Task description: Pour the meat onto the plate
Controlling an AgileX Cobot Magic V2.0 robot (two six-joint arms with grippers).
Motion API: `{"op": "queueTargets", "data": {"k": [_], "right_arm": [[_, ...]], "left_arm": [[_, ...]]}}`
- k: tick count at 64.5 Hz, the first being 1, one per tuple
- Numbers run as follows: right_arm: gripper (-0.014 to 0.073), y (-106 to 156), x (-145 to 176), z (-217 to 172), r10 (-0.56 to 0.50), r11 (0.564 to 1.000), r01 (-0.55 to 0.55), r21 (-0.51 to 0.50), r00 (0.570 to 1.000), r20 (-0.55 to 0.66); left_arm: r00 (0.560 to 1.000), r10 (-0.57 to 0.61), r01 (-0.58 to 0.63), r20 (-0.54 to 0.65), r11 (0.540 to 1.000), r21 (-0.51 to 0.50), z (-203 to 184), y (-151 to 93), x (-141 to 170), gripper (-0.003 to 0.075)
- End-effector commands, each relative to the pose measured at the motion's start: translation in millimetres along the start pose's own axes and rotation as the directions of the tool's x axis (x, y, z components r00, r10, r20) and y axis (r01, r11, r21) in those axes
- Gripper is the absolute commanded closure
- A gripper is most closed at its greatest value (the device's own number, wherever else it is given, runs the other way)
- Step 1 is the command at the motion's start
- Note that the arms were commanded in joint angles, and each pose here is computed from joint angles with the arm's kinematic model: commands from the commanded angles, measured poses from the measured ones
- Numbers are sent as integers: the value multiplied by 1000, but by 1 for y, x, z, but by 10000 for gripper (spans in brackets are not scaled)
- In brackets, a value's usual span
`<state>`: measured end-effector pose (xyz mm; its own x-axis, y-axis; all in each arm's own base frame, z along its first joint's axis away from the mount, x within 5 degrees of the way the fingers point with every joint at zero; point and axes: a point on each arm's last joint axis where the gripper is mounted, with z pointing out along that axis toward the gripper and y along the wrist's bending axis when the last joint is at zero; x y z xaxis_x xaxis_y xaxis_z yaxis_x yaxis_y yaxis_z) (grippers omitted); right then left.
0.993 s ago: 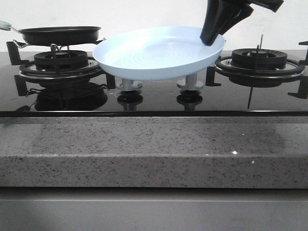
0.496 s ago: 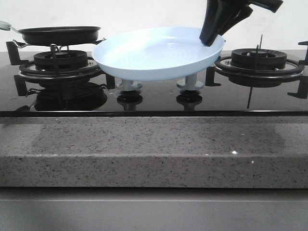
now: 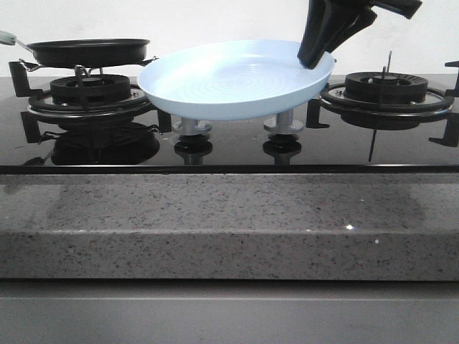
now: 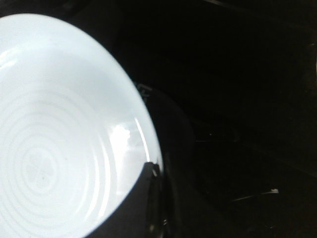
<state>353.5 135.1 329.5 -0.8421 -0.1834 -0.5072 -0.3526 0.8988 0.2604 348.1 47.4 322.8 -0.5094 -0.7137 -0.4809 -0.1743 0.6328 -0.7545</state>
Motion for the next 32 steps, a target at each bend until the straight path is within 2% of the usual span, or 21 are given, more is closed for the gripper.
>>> {"op": "queueTargets", "data": {"k": [1, 16, 32], "right_arm": [[655, 9, -9, -30, -17, 1000, 20, -21, 992, 123], [655, 9, -9, -30, -17, 1000, 20, -21, 992, 123], [655, 9, -9, -30, -17, 1000, 20, -21, 992, 124]], "left_arm": [[998, -61, 56, 32, 991, 122, -2, -14, -19, 279], [990, -113, 128, -88, 973, 192, 37, -6, -33, 279], [987, -116, 138, -111, 966, 217, 50, -5, -40, 297]]}}
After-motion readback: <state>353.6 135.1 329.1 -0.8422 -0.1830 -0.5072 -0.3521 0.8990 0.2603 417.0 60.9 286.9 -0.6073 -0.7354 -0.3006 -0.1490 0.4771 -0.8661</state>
